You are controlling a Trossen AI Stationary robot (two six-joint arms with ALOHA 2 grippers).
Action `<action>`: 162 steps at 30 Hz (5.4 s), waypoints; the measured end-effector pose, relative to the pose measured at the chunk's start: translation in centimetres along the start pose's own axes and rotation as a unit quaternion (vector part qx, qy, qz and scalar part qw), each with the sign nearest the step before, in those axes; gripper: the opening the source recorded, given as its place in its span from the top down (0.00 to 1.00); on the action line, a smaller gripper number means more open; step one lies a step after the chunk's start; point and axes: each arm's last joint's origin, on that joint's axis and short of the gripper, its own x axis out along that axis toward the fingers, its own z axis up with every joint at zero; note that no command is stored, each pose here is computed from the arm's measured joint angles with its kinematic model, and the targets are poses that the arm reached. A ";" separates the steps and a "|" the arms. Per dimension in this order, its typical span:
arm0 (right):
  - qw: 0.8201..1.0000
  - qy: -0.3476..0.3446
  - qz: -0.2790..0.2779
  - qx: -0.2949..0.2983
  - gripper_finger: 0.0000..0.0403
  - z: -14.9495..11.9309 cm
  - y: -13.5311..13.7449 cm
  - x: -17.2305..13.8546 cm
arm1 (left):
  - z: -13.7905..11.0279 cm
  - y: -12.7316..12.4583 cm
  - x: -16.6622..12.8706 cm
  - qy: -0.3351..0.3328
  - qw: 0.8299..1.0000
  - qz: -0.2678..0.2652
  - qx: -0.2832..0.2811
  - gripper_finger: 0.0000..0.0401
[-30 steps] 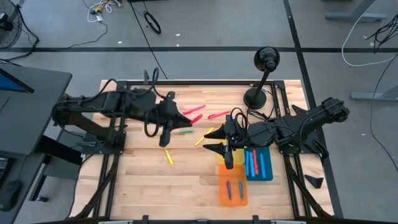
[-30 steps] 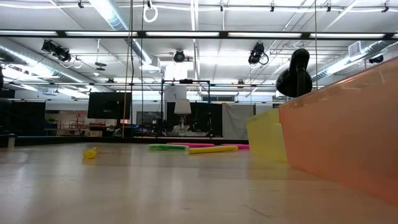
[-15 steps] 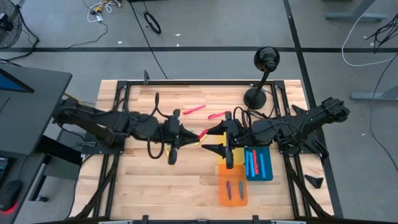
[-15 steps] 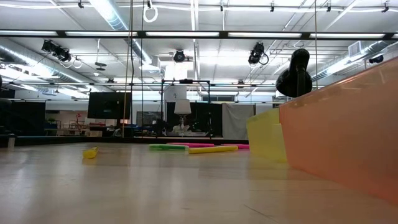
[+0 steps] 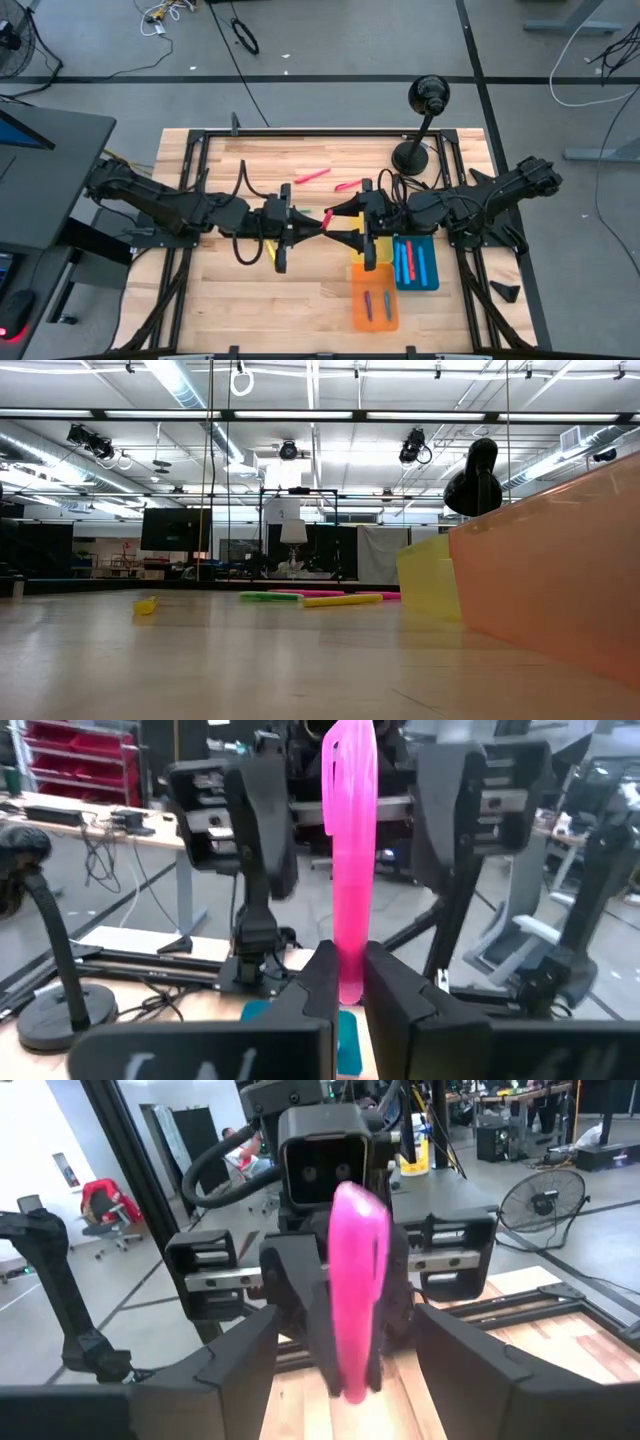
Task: Pick & Place Markers
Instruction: Put the left pink pen into the orange bin, then put the green pen into the orange bin
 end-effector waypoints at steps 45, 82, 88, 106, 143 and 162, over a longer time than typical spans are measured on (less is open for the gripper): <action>0.949 0.137 -0.076 0.273 0.95 -3.2 -0.3 -0.8 | -0.4 0.0 -0.6 0.055 0.996 -0.071 -0.014 0.49; 0.649 0.405 -0.348 0.542 0.95 -12.7 3.9 -4.1 | -2.9 0.5 -1.1 0.192 0.979 -0.073 0.018 0.50; 0.640 0.415 -0.373 0.528 0.95 -15.7 4.7 -2.1 | -2.9 0.5 -1.1 0.192 0.979 -0.072 0.013 0.50; 0.595 0.479 -0.435 0.477 0.93 -23.4 5.8 0.6 | -3.1 0.3 -1.2 0.206 0.974 -0.097 -0.004 0.50; 0.605 0.492 -0.437 0.449 0.73 -27.7 6.1 2.1 | -3.4 0.5 -1.4 0.226 0.970 -0.092 0.002 0.50; 0.740 0.453 -0.333 0.369 0.72 -18.0 4.2 -0.5 | -3.4 0.6 -1.3 0.223 0.972 -0.074 -0.009 0.50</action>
